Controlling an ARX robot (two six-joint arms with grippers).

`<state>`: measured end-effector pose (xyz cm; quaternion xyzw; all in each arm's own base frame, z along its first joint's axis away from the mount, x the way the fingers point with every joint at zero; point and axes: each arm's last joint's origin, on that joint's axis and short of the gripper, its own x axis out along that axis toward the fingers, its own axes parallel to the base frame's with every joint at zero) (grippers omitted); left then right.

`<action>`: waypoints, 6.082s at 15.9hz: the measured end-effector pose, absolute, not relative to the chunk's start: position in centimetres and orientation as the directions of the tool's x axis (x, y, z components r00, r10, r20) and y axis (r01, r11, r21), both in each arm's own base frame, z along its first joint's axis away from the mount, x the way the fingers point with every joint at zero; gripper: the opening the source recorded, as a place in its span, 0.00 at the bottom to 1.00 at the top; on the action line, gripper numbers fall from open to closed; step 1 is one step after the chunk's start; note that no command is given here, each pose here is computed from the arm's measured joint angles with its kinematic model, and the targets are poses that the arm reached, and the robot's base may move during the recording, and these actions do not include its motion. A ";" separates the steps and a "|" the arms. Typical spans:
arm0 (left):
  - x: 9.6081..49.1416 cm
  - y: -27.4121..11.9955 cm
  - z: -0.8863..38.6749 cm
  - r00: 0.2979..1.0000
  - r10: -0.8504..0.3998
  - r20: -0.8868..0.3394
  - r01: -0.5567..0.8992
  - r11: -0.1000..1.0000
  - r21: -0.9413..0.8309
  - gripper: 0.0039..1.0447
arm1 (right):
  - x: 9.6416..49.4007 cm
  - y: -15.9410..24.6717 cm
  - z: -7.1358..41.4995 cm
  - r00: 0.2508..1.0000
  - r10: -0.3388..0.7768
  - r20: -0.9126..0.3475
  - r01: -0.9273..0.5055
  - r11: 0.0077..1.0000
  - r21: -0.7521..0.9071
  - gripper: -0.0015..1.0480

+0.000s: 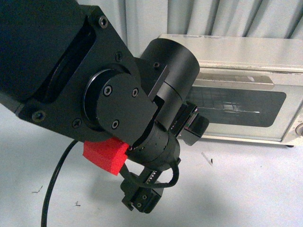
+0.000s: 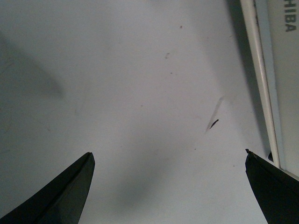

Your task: Open oven

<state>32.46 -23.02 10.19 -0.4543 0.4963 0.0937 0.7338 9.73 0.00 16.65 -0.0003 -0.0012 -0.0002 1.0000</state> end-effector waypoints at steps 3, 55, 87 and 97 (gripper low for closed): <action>32.3 -22.6 9.7 0.506 -0.291 -0.812 -0.605 0.551 -0.575 0.94 | 9.7 0.0 16.7 1.000 0.000 0.003 0.000 1.000 -0.001 0.94; 31.3 -23.0 7.8 0.473 -0.281 -0.835 -0.589 0.604 -0.537 0.94 | 31.8 10.0 19.6 0.960 -0.020 -0.278 -0.032 0.983 -0.182 0.02; 31.3 -23.0 7.8 0.471 -0.279 -0.837 -0.589 0.607 -0.534 0.94 | 22.5 9.4 15.4 0.961 -0.050 -0.274 0.047 0.999 -0.017 0.02; 31.3 -23.0 7.8 0.471 -0.279 -0.837 -0.589 0.607 -0.534 0.94 | 11.2 -2.9 17.2 0.948 -0.316 0.027 0.317 0.948 -0.040 0.31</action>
